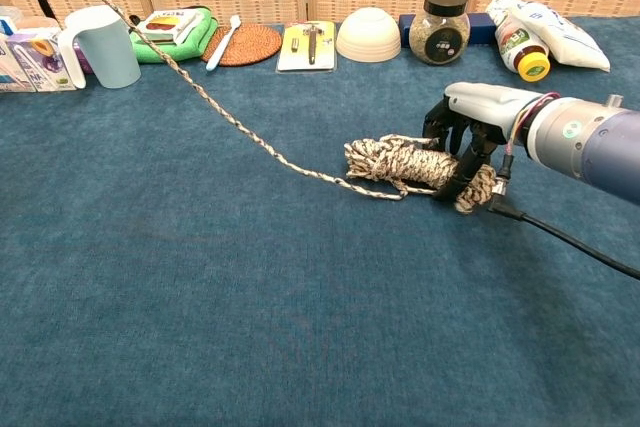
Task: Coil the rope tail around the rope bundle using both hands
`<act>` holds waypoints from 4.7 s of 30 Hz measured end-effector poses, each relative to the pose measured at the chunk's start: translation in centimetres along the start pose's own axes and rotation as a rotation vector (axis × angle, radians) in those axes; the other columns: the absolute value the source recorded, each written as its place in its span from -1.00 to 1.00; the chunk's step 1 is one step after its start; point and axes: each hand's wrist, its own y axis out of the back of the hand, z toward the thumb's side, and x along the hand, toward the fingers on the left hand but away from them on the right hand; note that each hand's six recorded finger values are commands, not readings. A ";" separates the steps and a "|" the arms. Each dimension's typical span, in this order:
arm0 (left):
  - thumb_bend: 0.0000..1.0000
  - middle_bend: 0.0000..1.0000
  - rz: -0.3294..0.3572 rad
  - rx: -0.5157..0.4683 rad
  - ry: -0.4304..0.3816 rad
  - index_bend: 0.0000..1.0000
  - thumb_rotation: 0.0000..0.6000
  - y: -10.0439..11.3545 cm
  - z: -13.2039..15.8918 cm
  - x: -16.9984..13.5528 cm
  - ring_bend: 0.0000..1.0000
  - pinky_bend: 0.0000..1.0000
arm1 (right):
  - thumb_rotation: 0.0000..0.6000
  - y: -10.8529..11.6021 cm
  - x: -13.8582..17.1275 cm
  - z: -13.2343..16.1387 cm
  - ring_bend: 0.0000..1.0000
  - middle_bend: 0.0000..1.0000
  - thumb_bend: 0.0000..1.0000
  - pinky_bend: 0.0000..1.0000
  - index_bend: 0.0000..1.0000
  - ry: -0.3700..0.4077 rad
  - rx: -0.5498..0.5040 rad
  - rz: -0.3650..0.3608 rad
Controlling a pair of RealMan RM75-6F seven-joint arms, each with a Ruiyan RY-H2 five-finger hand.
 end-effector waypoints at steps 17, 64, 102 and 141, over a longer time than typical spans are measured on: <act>-0.10 -1.00 -0.022 -0.062 -0.076 0.13 1.00 1.0 2.2 -1.8 -1.00 -1.00 | 1.00 1.7 -0.1 2.3 0.00 0.13 -0.10 0.54 0.12 0.072 0.094 -0.058; -0.09 -1.00 0.026 -0.352 -0.177 0.16 1.00 7.7 14.4 2.7 -1.00 -1.00 | 1.00 3.9 2.9 11.5 0.12 0.25 0.13 0.69 0.27 0.282 -0.128 0.120; -0.09 -1.00 0.098 -0.506 -0.217 0.17 1.00 6.3 20.3 3.7 -1.00 -1.00 | 1.00 2.9 4.9 14.0 0.13 0.27 0.17 0.70 0.29 0.371 -0.197 0.202; -0.08 -1.00 0.040 -0.324 -0.151 0.17 1.00 -1.3 11.2 5.9 -1.00 -1.00 | 1.00 10.4 2.8 13.3 0.13 0.27 0.24 0.70 0.30 0.259 -0.631 0.164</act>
